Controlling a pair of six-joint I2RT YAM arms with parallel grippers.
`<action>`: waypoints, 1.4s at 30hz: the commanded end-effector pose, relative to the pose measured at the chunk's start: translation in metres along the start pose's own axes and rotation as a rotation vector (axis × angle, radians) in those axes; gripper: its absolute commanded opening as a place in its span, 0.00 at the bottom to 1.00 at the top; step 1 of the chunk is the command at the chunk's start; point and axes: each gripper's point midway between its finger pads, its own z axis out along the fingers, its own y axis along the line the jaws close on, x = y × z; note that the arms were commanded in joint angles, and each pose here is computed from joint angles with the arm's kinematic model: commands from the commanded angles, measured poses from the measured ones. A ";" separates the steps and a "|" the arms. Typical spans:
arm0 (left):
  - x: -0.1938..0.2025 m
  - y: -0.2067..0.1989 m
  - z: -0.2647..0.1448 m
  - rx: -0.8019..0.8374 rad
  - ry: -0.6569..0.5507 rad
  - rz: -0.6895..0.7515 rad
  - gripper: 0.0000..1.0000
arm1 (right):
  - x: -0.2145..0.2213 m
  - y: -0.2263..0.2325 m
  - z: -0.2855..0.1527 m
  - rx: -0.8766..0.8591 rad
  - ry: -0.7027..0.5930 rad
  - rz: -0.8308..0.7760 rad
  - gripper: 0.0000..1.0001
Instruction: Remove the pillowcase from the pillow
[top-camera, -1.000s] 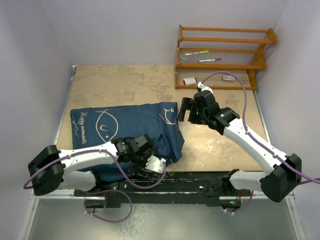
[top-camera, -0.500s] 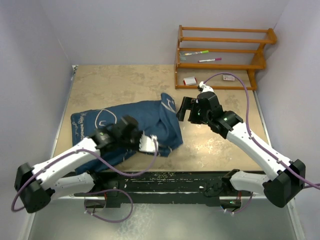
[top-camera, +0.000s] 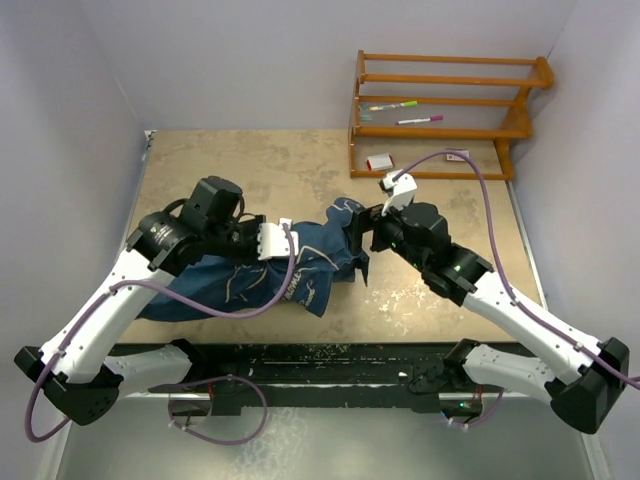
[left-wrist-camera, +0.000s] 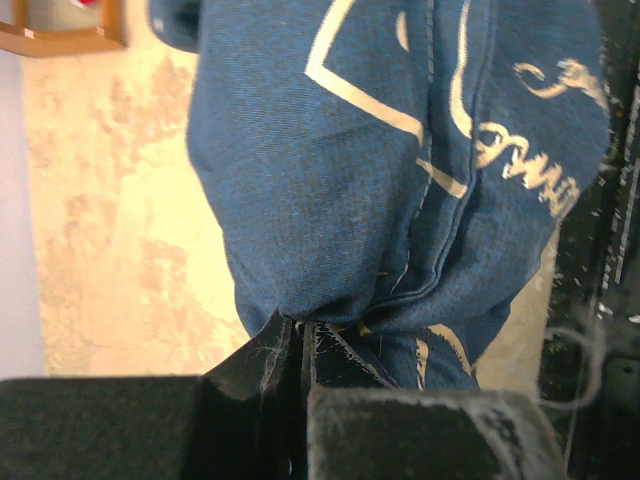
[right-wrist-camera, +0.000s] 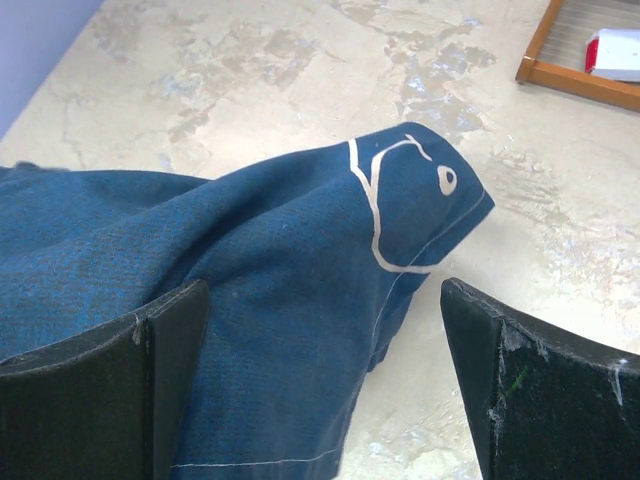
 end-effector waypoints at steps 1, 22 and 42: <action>-0.001 -0.012 -0.003 0.033 -0.039 -0.039 0.00 | -0.016 0.020 0.003 -0.072 -0.080 -0.102 1.00; -0.037 0.040 -0.076 -0.120 -0.019 0.197 0.00 | 0.048 0.087 -0.035 -0.447 -0.240 -0.463 1.00; -0.028 -0.001 -0.081 0.040 -0.039 0.358 0.00 | -0.025 0.121 -0.040 -0.693 -0.296 -0.622 1.00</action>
